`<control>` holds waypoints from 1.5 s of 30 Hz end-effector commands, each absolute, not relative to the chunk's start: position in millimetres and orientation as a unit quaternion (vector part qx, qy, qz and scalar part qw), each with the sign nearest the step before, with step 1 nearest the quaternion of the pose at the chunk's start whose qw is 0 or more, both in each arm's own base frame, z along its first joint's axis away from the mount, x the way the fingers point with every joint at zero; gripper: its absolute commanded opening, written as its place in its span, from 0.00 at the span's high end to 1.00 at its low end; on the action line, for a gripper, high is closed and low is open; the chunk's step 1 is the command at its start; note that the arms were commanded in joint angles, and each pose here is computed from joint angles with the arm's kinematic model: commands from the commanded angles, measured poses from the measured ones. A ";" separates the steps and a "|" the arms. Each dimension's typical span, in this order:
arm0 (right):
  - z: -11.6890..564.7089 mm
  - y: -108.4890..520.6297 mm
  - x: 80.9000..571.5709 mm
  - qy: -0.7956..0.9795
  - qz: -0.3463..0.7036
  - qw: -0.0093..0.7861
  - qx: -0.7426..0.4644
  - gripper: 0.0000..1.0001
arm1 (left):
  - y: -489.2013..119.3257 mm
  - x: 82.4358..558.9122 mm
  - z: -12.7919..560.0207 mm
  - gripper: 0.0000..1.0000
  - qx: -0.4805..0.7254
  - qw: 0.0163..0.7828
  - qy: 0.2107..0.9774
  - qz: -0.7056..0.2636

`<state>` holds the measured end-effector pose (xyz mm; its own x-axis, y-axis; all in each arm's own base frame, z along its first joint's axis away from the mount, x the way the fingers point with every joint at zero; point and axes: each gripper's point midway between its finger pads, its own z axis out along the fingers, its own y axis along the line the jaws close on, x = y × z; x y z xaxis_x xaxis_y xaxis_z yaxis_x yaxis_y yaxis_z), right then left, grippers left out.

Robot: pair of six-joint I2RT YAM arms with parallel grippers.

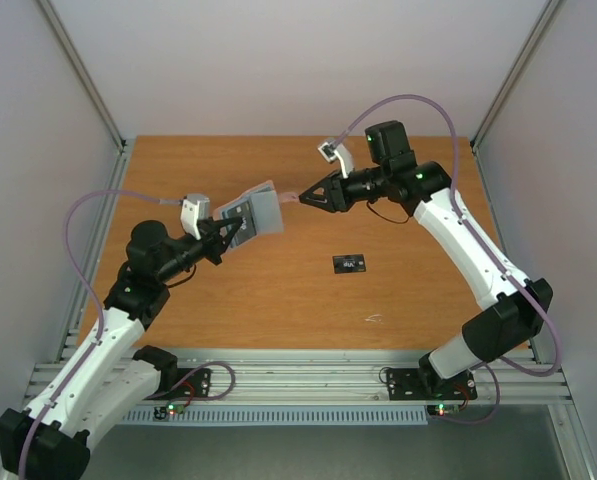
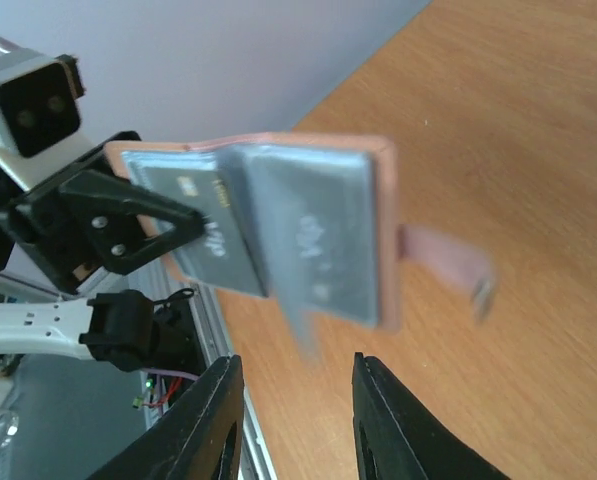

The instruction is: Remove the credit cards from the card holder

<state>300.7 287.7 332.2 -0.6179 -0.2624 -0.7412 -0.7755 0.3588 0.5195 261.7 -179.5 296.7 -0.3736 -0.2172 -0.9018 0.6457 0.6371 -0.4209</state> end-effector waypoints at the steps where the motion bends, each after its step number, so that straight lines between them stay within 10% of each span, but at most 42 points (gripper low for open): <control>1: 348.8 292.4 283.1 0.765 0.439 0.308 -0.356 0.68 | -163.2 273.2 312.5 1.00 0.143 0.592 0.718 -0.336; 24: 344.5 361.3 246.5 0.685 0.563 0.235 -0.398 0.76 | -203.8 222.1 361.9 1.00 0.224 0.551 0.617 -0.515; 37: 357.4 360.3 231.7 0.648 0.595 0.221 -0.421 0.99 | -203.8 222.1 361.4 1.00 0.224 0.551 0.618 -0.515; 45: 360.8 344.6 234.7 0.653 0.590 0.231 -0.416 0.99 | -203.1 223.5 360.6 0.78 0.218 0.549 0.621 -0.514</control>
